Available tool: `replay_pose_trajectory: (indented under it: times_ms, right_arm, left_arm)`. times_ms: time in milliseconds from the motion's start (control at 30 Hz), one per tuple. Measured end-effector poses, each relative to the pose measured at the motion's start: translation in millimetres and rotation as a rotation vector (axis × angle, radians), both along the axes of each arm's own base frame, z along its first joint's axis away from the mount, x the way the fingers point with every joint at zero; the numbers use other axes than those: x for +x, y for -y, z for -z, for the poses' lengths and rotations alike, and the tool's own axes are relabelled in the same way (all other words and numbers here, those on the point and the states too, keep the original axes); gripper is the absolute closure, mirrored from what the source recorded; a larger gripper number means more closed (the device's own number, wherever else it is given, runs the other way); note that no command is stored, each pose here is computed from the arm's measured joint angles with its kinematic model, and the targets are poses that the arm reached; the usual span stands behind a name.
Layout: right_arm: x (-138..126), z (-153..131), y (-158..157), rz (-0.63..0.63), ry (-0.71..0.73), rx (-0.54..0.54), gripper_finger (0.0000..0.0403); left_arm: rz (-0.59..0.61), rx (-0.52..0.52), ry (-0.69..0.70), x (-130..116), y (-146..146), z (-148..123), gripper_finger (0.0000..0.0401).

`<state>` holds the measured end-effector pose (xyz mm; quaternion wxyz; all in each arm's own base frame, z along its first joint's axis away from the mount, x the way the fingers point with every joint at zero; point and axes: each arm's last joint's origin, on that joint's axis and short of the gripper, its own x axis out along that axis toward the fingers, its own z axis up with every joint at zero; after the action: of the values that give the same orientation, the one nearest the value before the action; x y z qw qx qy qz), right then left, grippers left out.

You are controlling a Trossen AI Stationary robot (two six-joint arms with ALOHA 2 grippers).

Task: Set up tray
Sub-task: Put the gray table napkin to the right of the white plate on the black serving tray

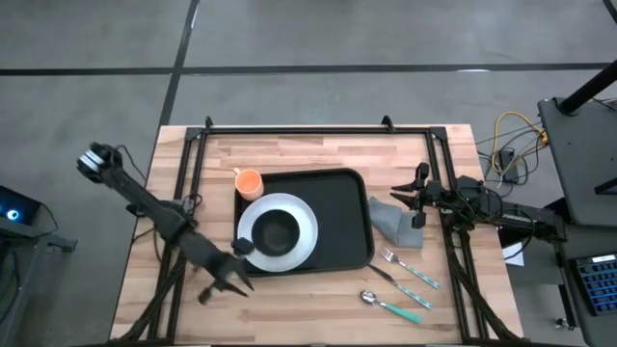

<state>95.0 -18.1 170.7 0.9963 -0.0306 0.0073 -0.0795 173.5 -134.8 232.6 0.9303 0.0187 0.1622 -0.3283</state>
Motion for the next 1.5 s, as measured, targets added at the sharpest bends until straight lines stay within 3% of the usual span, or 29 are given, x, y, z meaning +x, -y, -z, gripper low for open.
replay_pose_trajectory:
  times_ms: [267, 600, 867, 1033, 1500]
  right_arm:
    - [0, 0, 0, 0.000, 0.001, 0.002, 0.0335]
    - [0, 0, 0, 0.000, 0.001, 0.000, 0.0335]
    - [0, 0, 0, 0.000, 0.001, 0.000, 0.0335]
    - [0, 0, 0, 0.000, 0.000, 0.000, 0.0335]
    - [0, 0, 0, 0.000, 0.000, 0.000, 0.0335]
  left_arm:
    - [0.001, -0.227, 0.294, -56, -43, 14, 0.0330]
    - [0.003, -0.394, 0.523, -93, -72, 15, 0.0330]
    - [0.119, -0.372, 0.617, -103, -75, 26, 0.0330]
    - [0.187, -0.329, 0.570, -104, -73, 30, 0.0330]
    - [0.191, -0.280, 0.588, -103, -72, 34, 0.0330]
